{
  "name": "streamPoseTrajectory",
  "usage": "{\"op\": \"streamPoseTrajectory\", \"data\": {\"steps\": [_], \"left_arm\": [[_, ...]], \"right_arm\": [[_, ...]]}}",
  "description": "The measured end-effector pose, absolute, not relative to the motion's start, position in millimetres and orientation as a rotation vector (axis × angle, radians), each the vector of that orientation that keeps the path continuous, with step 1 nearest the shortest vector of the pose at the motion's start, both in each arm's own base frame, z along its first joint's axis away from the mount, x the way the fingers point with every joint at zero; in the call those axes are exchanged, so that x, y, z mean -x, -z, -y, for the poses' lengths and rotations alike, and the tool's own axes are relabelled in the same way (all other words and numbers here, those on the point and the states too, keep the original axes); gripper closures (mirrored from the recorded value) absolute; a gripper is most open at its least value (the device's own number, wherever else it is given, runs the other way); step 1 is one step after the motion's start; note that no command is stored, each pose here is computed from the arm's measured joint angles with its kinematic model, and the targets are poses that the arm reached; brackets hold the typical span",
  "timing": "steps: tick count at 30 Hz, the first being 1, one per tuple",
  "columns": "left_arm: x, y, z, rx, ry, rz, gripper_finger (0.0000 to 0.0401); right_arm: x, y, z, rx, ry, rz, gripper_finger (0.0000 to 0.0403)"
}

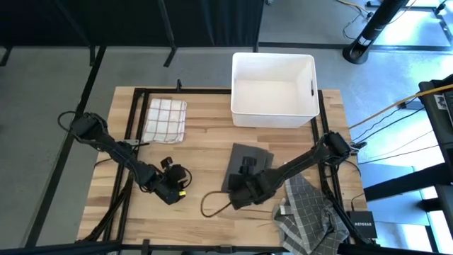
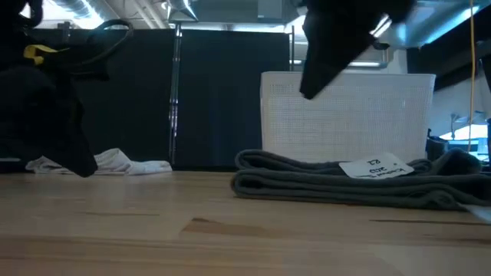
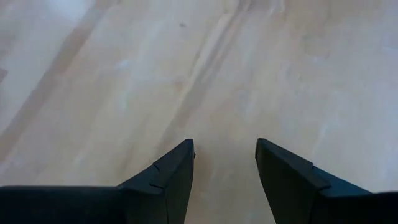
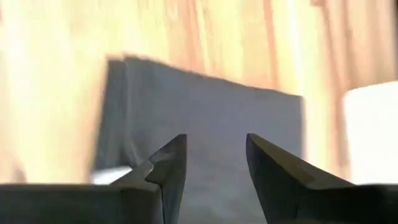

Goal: Fold towel
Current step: Fold the grey towel and put beside the white towel

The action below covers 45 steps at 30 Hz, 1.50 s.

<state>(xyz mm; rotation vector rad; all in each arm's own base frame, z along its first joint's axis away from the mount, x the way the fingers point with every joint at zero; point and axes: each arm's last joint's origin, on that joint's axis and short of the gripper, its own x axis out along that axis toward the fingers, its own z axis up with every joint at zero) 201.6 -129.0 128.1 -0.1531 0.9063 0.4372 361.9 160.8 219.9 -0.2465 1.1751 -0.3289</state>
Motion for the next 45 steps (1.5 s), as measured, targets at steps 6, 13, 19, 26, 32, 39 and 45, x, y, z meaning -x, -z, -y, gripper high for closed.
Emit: {"op": "streamPoseTrajectory", "data": {"steps": [6,13,19,26,32,39,45], "left_arm": [[-199.4,-127.8,133.5,0.168,-0.400,-0.929,0.0235],[-201.1,-128.1,132.0,0.134,-0.384,-0.933,0.0235],[-200.9,-141.3,131.2,0.068,-0.342,-1.046,0.0235],[-205.6,-196.3,135.6,0.045,-0.322,-0.965,0.0235],[-224.7,-215.5,122.8,-0.026,-0.333,-0.816,0.0235],[-262.1,-201.6,92.3,-0.051,-0.338,-0.833,0.0235],[-287.2,-166.6,63.1,-0.072,-0.348,-0.967,0.0235]], "right_arm": [[-345.8,-174.8,-147.1,0.192,0.418,-1.262,0.0236],[-331.2,-136.1,-128.8,0.107,0.361,-1.281,0.0236],[-361.6,-120.6,-109.0,0.184,0.239,-1.092,0.0236],[-402.7,-109.6,-70.1,0.272,0.176,-0.876,0.0236],[-413.8,-155.9,-49.7,0.258,0.226,-0.869,0.0236],[-370.3,-232.1,-87.5,0.205,0.187,-0.900,0.0236],[-332.2,-218.8,-148.5,0.139,0.188,-0.850,0.0236]]}}
